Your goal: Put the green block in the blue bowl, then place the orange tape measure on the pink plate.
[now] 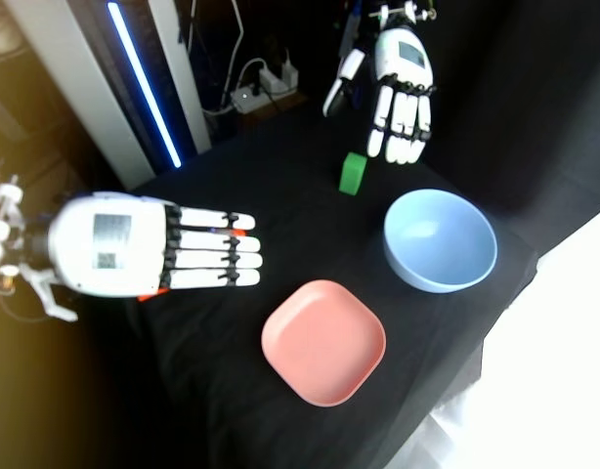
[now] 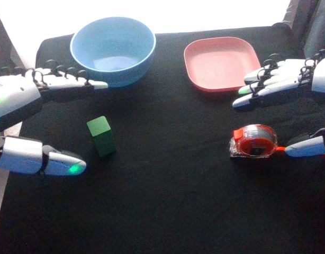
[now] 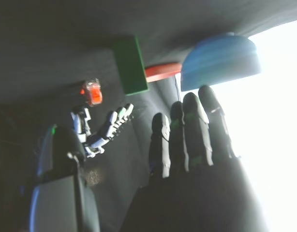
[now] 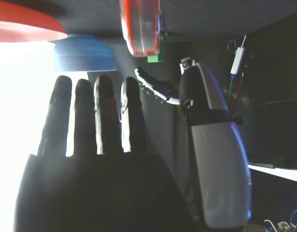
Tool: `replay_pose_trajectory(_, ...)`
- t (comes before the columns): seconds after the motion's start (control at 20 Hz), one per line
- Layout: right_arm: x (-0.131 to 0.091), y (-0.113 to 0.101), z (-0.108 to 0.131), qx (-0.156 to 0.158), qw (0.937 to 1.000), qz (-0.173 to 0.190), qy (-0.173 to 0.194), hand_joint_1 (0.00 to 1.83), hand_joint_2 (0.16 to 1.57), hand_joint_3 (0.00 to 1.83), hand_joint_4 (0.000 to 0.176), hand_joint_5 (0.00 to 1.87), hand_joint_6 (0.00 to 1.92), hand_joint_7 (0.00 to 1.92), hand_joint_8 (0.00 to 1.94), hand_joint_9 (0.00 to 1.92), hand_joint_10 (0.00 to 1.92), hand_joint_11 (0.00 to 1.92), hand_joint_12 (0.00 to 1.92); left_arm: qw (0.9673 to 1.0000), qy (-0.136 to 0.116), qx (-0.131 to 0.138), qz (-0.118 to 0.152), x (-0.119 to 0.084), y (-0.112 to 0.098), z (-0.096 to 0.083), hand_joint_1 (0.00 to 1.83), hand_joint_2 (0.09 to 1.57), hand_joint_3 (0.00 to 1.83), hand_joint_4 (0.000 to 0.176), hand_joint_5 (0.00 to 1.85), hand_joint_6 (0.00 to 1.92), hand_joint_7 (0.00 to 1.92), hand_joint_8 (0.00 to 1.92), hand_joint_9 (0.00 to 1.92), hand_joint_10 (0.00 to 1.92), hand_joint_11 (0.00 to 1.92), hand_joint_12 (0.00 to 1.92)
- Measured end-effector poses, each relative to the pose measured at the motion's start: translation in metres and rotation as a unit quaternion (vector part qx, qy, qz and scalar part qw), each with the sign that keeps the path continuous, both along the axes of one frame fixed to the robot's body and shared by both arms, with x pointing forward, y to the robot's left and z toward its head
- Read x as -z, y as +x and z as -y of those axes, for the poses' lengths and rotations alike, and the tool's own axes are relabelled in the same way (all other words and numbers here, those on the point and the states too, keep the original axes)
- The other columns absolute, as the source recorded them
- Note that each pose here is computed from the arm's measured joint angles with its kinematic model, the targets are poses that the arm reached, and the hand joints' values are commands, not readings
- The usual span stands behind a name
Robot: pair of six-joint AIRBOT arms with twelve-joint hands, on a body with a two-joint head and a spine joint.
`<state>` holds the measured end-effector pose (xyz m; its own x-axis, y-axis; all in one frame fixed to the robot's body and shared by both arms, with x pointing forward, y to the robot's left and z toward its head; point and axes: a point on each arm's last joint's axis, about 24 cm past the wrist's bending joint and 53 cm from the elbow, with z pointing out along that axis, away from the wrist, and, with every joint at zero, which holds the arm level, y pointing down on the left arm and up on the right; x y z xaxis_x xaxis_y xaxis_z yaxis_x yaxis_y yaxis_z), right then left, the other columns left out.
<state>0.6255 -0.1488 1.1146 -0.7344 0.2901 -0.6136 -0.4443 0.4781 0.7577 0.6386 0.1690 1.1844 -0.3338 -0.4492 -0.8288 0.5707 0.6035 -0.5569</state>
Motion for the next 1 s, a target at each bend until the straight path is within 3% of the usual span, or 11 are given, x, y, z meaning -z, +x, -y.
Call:
replay_pose_trajectory(0.05,0.000,0.000,0.000,0.000,1.0000,0.000,0.000,0.83,1.12,0.00,0.096,0.38,0.00,0.31,0.00,0.16,0.00,0.00,0.39,1.0000,0.002,-0.001,-0.001,0.001,0.005,0.003,0.78,0.91,0.00,0.041,0.33,0.01,0.33,0.01,0.27,0.01,0.09,0.45)
replay_pose_trajectory(0.1,0.000,0.000,0.000,0.000,1.0000,0.000,0.000,0.81,1.14,0.00,0.091,0.37,0.00,0.29,0.00,0.13,0.00,0.00,0.33,1.0000,0.005,-0.002,-0.002,0.001,0.007,0.004,0.78,0.91,0.00,0.058,0.33,0.01,0.36,0.02,0.31,0.02,0.12,0.47)
replay_pose_trajectory(0.2,0.001,0.000,-0.001,0.000,1.0000,-0.001,0.000,0.80,1.14,0.00,0.080,0.37,0.00,0.29,0.00,0.12,0.00,0.00,0.32,0.9999,0.012,0.000,-0.003,0.003,0.012,0.009,0.76,0.90,0.00,0.068,0.35,0.00,0.39,0.01,0.35,0.01,0.16,0.49)
replay_pose_trajectory(0.35,0.001,0.000,-0.001,0.000,1.0000,-0.001,0.000,0.80,1.14,0.00,0.089,0.36,0.00,0.28,0.00,0.11,0.00,0.00,0.33,0.9994,0.033,0.011,-0.009,0.012,0.014,0.020,0.84,0.88,0.00,0.078,0.45,0.00,0.53,0.00,0.49,0.01,0.21,0.56)
replay_pose_trajectory(0.45,0.000,0.000,-0.001,-0.001,1.0000,-0.001,0.000,0.80,1.14,0.00,0.092,0.36,0.00,0.28,0.01,0.11,0.00,0.00,0.32,0.9987,0.046,0.014,-0.017,0.021,0.018,0.027,0.85,0.90,0.00,0.087,0.49,0.00,0.60,0.00,0.57,0.00,0.21,0.73)
replay_pose_trajectory(0.55,0.001,0.000,-0.001,0.000,1.0000,-0.001,0.000,0.80,1.14,0.00,0.094,0.36,0.00,0.29,0.00,0.12,0.00,0.00,0.32,0.9984,0.050,0.012,-0.023,0.025,0.021,0.029,0.91,0.94,0.00,0.088,0.56,0.00,0.68,0.00,0.62,0.00,0.09,1.04)
replay_pose_trajectory(0.65,0.001,0.000,-0.001,0.000,1.0000,-0.001,0.000,0.80,1.13,0.00,0.095,0.38,0.00,0.30,0.00,0.14,0.01,0.00,0.36,0.9983,0.052,0.010,-0.023,0.026,0.023,0.028,0.92,1.00,0.00,0.047,0.63,0.00,0.78,0.01,0.74,0.03,0.15,1.22)
replay_pose_trajectory(0.7,0.001,0.000,-0.001,0.000,1.0000,-0.001,0.000,0.80,1.13,0.00,0.090,0.38,0.00,0.32,0.01,0.15,0.01,0.00,0.36,0.9984,0.052,0.008,-0.021,0.025,0.026,0.028,0.89,1.01,0.00,0.050,0.66,0.00,0.83,0.01,0.78,0.04,0.12,1.29)
replay_pose_trajectory(0.8,0.000,0.000,-0.001,-0.001,1.0000,-0.001,0.000,0.78,1.14,0.00,0.099,0.37,0.00,0.32,0.00,0.14,0.00,0.00,0.36,0.9987,0.047,0.009,-0.019,0.023,0.029,0.033,0.91,1.01,0.00,0.000,0.78,0.01,0.96,0.02,0.91,0.08,0.26,1.38)
replay_pose_trajectory(0.9,0.001,0.000,-0.001,0.000,1.0000,-0.001,0.000,0.78,1.13,0.00,0.096,0.36,0.00,0.29,0.00,0.16,0.00,0.00,0.39,0.9989,0.041,0.016,-0.016,0.022,0.031,0.043,0.93,1.01,0.00,0.000,0.83,0.00,1.04,0.03,0.97,0.12,0.24,1.46)
replay_pose_trajectory(1.0,0.001,0.000,-0.001,0.000,1.0000,-0.001,0.000,0.81,1.12,0.00,0.088,0.38,0.00,0.31,0.01,0.16,0.00,0.00,0.41,0.9991,0.037,0.018,-0.013,0.019,0.033,0.047,0.88,1.01,0.00,0.009,0.83,0.00,1.08,0.01,0.85,0.44,0.24,1.58)
